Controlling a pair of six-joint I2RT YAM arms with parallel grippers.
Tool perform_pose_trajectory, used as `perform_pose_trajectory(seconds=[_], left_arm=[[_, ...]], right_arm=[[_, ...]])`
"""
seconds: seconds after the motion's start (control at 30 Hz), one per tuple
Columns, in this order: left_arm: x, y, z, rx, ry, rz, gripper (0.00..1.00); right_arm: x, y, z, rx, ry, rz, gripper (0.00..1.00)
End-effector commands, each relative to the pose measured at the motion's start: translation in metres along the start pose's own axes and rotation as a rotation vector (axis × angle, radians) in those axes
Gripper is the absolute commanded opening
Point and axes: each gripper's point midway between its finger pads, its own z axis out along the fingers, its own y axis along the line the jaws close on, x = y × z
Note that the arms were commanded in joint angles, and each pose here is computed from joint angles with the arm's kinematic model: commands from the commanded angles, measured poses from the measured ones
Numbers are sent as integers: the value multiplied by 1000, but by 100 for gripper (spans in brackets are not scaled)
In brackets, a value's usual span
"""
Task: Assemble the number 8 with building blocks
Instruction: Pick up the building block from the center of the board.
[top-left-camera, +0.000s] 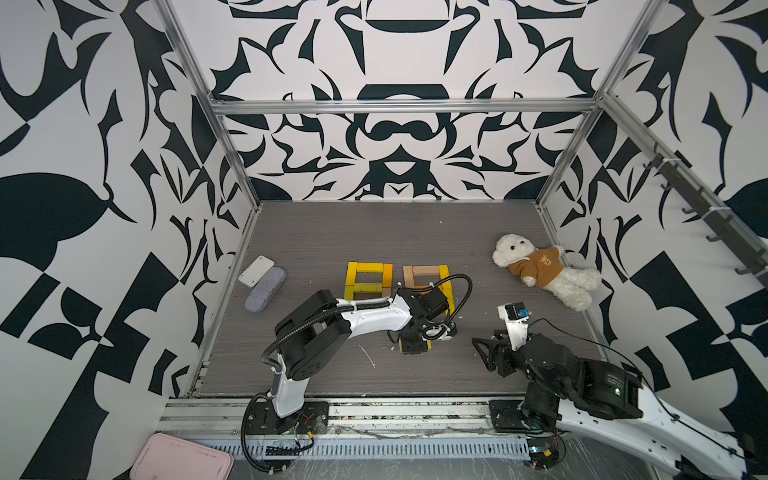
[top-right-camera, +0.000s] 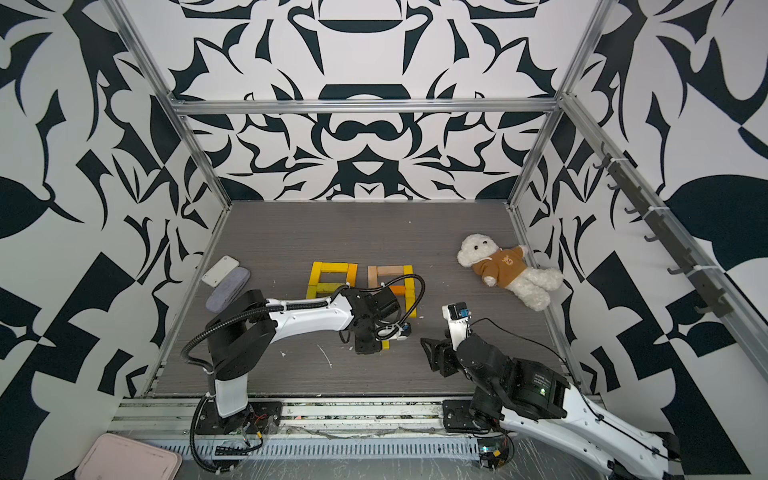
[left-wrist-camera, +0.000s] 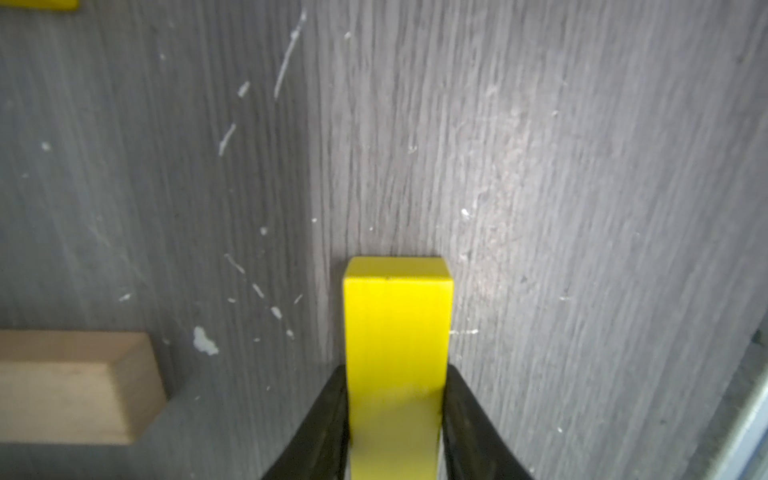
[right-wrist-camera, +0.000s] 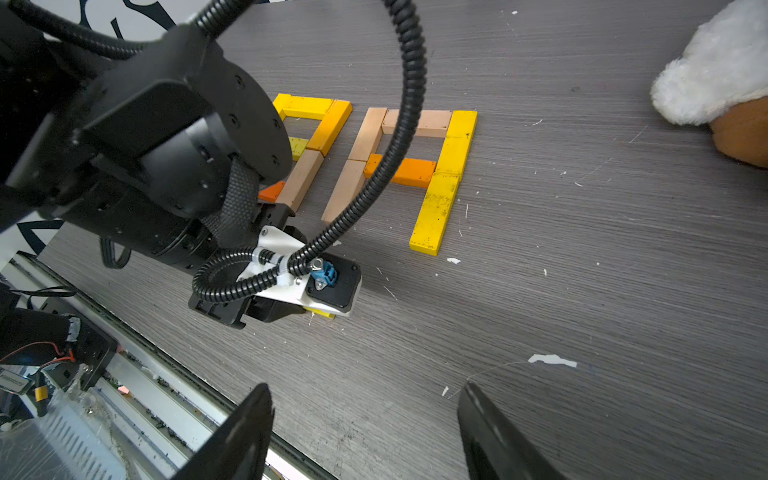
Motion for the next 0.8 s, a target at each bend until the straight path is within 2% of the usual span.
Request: perform_pose_trajectory(seconds=[0.0,0.3,0.77], left_arm=[[-4,2,-3,-7,7,13,32],[-24,25,-28,-39,-53,-2,30],[-49,69,-33,-103,-92,33,31]], right_arm=[[-15,2,-9,-8,-56,16,72],[-18,-2,-13,-4,-77,29,71],[-17,-5,-12,10,-84,39,71]])
